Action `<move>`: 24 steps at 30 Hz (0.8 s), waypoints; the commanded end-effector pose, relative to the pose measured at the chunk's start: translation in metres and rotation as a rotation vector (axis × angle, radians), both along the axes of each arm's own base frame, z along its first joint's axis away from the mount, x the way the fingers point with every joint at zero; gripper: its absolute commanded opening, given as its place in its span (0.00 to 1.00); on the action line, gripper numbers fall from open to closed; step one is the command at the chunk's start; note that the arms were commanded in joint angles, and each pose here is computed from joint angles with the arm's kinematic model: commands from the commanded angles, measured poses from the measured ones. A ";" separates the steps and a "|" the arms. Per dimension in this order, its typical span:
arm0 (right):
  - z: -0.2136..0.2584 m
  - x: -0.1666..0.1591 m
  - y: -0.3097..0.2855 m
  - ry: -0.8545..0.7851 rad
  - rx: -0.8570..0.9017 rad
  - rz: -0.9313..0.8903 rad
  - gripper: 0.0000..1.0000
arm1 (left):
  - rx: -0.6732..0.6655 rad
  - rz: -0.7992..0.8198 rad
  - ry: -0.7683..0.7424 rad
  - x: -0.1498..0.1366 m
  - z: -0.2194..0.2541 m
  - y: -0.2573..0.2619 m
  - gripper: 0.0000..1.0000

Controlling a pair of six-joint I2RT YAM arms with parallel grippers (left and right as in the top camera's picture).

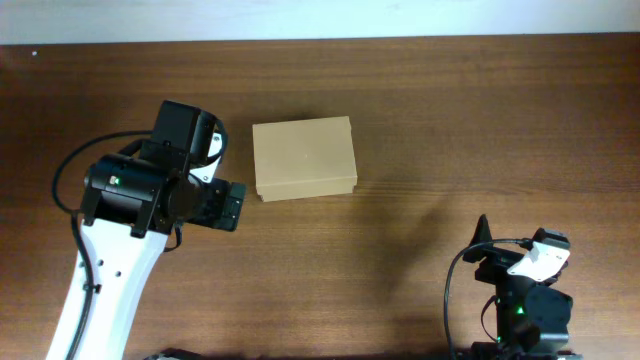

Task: Pack container

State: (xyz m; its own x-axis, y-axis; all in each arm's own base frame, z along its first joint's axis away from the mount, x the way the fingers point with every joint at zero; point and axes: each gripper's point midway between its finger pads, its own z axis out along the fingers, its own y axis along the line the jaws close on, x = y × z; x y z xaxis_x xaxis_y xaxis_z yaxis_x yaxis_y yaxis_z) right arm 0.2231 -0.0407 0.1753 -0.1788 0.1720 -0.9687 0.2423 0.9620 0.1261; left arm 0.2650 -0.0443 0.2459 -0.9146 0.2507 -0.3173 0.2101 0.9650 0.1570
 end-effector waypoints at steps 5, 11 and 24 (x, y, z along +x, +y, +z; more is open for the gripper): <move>-0.006 -0.003 -0.001 0.001 0.006 -0.004 0.99 | -0.013 0.003 -0.010 -0.002 0.002 -0.002 1.00; -0.010 -0.004 -0.001 0.016 0.007 -0.004 0.99 | -0.013 0.003 -0.010 -0.002 0.002 -0.002 0.99; -0.011 -0.005 -0.001 0.021 0.008 -0.004 0.99 | -0.013 0.003 -0.010 -0.002 0.002 -0.002 1.00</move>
